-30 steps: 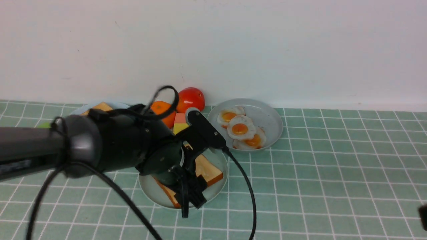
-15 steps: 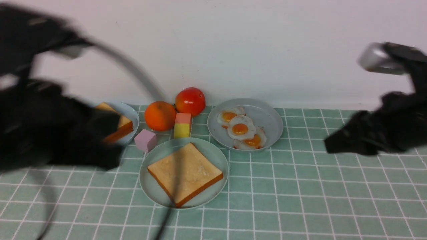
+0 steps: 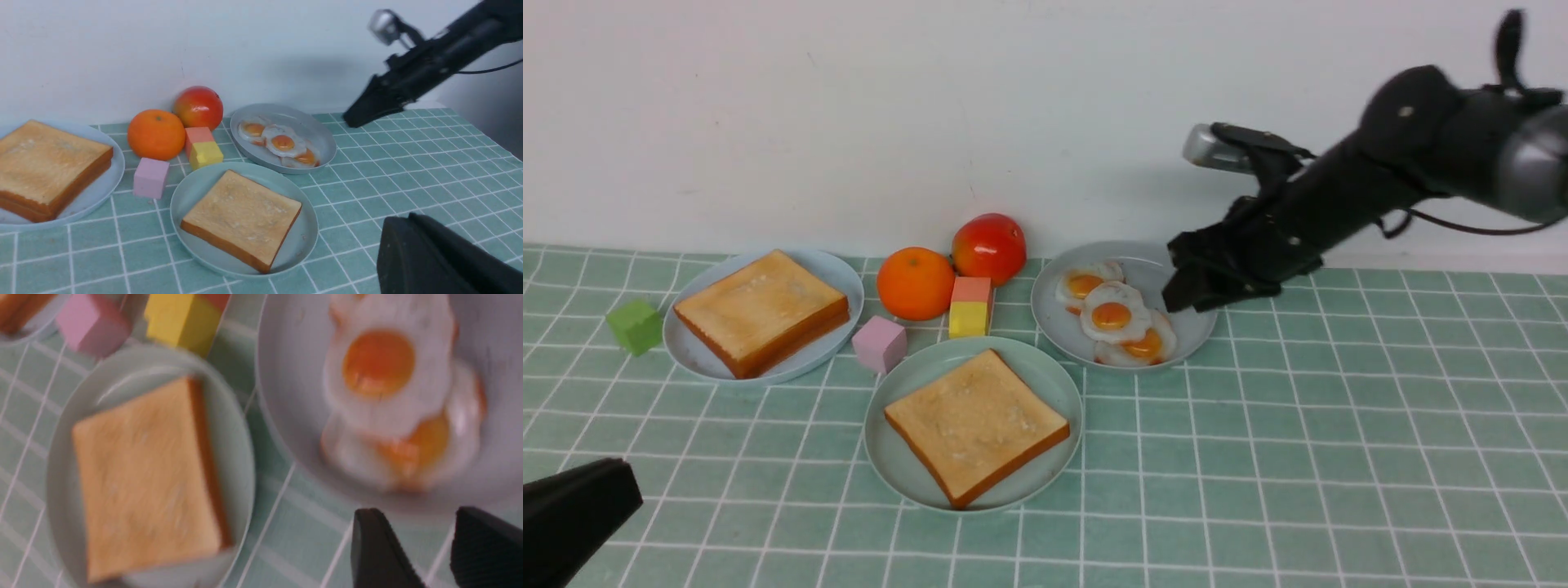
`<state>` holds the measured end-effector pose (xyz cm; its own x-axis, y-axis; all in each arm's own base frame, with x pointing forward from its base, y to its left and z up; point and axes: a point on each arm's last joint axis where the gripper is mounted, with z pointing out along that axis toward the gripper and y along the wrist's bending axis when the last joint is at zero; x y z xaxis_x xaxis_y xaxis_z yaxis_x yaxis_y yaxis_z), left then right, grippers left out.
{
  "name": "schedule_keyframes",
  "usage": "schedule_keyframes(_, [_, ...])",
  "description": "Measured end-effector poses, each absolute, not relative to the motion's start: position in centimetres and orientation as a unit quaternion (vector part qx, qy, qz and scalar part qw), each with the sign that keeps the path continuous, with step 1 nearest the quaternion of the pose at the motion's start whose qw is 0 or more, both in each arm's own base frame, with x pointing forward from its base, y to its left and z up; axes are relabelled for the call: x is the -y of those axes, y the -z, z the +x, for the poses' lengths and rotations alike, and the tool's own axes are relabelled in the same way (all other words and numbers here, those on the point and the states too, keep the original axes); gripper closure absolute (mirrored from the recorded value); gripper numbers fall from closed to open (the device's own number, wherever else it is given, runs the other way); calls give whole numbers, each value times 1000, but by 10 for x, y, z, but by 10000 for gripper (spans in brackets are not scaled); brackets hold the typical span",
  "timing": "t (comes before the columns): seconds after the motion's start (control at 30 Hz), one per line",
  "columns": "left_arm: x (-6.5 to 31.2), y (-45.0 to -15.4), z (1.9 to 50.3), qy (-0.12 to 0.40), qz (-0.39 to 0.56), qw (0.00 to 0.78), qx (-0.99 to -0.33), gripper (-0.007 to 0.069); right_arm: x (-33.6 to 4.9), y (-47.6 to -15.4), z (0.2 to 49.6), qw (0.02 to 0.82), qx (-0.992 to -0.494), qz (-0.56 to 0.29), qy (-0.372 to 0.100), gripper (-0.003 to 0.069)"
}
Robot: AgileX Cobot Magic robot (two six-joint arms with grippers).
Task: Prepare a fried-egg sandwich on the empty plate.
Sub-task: Use the right arm to grab a fried egg
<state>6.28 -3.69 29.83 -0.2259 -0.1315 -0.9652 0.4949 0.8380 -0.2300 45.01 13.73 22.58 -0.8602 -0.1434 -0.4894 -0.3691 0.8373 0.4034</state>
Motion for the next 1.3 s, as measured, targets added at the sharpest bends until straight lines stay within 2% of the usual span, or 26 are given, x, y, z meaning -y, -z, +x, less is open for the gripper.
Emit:
schedule_keyframes(0.23, [39, -302, 62, 269, 127, 623, -724, 638, -148, -197, 498, 250, -924, -141, -253, 313])
schedule_keyframes(0.47, [39, -300, 62, 275, 119, 613, -731, 638, -150, -164, 519, 274, -921, -115, -252, 307])
schedule_keyframes(0.67, [39, -300, 62, 275, 118, 612, -732, 638, -151, -165, 525, 301, -912, -96, -262, 305])
schedule_keyframes(1.03, [39, -300, 62, 275, 118, 612, -732, 638, -152, -165, 525, 300, -910, -95, -270, 304])
schedule_keyframes(1.3, [39, -300, 62, 275, 118, 612, -732, 638, -156, -145, 525, 281, -915, -94, -273, 304])
